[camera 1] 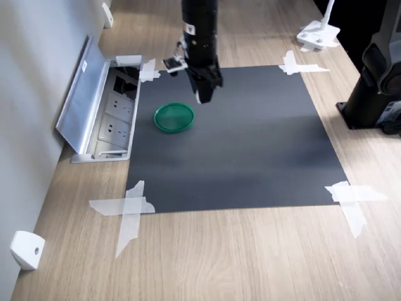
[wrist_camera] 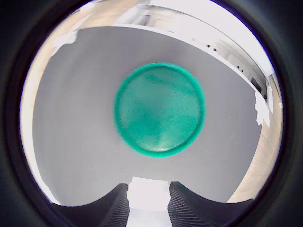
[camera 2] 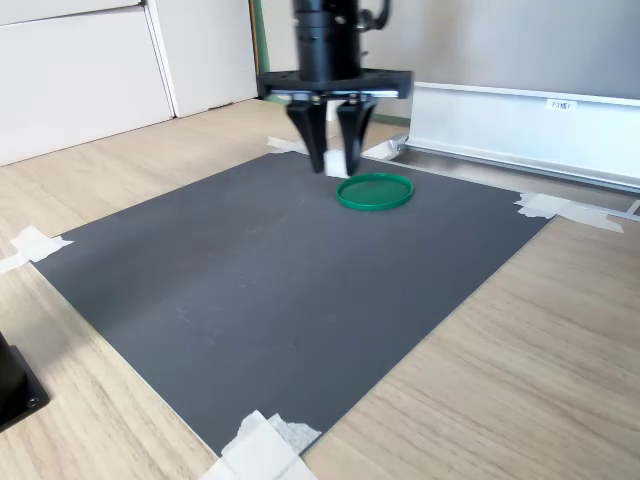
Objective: Grasp a white terminal and put it on the green lid.
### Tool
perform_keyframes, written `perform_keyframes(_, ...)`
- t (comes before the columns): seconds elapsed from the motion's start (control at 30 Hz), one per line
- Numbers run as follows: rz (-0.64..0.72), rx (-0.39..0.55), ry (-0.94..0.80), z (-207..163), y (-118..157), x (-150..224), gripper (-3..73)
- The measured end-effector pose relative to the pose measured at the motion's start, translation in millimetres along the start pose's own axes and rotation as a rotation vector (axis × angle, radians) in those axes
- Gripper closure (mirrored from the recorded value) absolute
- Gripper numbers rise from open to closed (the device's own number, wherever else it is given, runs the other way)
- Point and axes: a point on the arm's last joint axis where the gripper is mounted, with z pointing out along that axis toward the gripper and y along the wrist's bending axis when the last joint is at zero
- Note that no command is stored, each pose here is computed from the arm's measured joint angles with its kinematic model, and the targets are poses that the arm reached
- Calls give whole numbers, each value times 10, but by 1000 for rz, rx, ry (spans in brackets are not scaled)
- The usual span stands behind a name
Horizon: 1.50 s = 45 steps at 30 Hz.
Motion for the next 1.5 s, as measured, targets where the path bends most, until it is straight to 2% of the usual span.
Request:
perform_keyframes(0.27, 34, -58, -12, 311, -88, -329, 377)
perform_keyframes(0.67, 38, -72, -41, 325, -92, -449, 376)
perform_keyframes(0.77, 35, -74, -38, 330, -91, -447, 325)
perform_keyframes(0.93, 63, -75, -36, 330, -90, -445, 162)
perform_keyframes(1.03, 87, -77, -33, 330, -89, -444, 152)
perform_keyframes(1.17, 111, -83, -60, 257, -84, -452, 298)
perform_keyframes(1.27, 144, -98, -105, 104, -102, -442, 488)
perform_keyframes(1.37, 154, -75, -170, -146, -138, -412, 635)
perform_keyframes(1.5, 157, -19, -318, -693, -132, -335, 693)
